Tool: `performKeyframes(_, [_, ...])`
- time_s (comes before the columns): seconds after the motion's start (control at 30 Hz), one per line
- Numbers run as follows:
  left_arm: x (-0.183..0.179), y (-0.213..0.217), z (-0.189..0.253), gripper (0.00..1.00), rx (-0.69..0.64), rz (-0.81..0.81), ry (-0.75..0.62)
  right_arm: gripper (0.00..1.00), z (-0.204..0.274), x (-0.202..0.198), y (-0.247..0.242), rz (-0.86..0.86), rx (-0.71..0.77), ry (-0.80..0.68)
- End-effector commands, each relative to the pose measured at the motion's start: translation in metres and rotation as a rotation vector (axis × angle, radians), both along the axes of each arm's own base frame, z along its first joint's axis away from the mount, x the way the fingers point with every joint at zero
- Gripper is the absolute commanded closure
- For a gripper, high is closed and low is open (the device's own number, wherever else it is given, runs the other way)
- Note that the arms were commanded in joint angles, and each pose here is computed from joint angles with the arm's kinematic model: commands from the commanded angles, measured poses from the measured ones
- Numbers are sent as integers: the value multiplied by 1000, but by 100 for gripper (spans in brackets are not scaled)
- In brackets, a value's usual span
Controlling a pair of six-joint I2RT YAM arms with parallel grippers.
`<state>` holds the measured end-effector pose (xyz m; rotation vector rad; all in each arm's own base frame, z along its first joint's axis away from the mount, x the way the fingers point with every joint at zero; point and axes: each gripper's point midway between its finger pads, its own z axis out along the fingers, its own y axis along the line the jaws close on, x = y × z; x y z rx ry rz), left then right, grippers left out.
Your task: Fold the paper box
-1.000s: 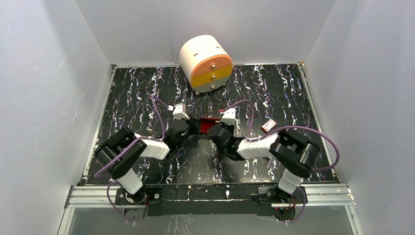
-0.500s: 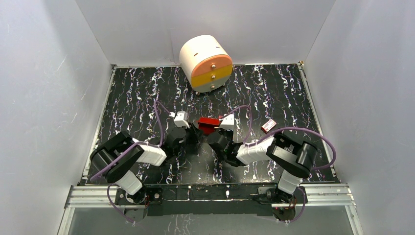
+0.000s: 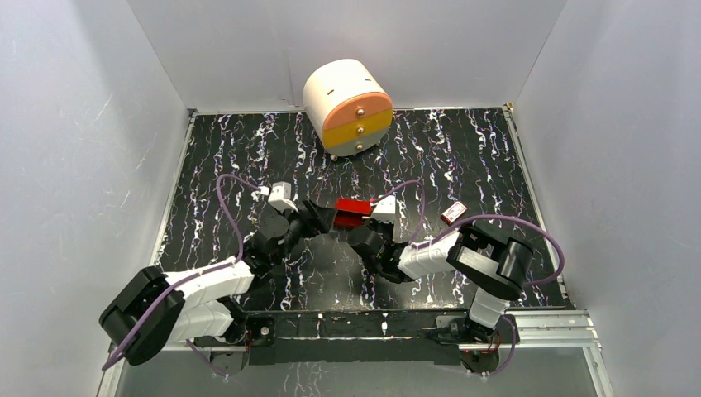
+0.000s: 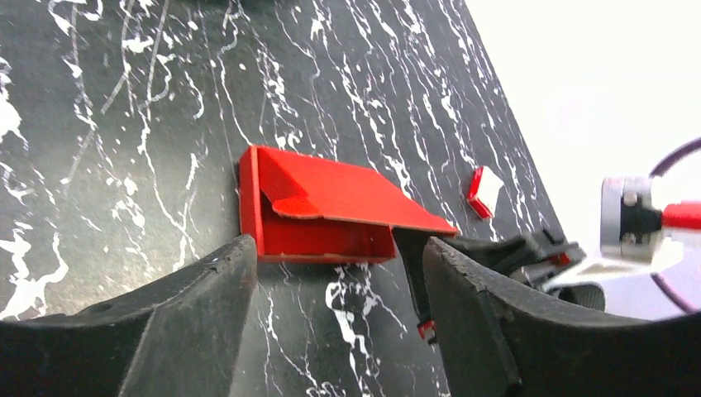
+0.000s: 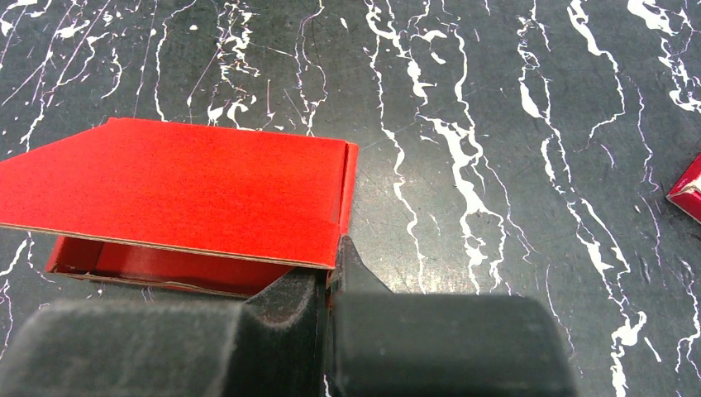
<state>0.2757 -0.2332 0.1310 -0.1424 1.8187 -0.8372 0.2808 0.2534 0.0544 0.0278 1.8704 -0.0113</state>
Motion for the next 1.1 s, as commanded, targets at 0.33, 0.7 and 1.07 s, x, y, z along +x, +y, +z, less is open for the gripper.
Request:
performKeyframes(0.33, [57, -8, -3, 28, 80, -41, 132, 90, -11, -6, -1, 29, -48, 27])
performKeyframes(0.7, [45, -23, -69, 36, 148, -152, 304, 83, -11, -6, 4, 52, -41, 31])
performKeyframes(1.07, [45, -15, -100, 41, 217, -128, 359, 63, -10, -11, 2, 68, -45, 61])
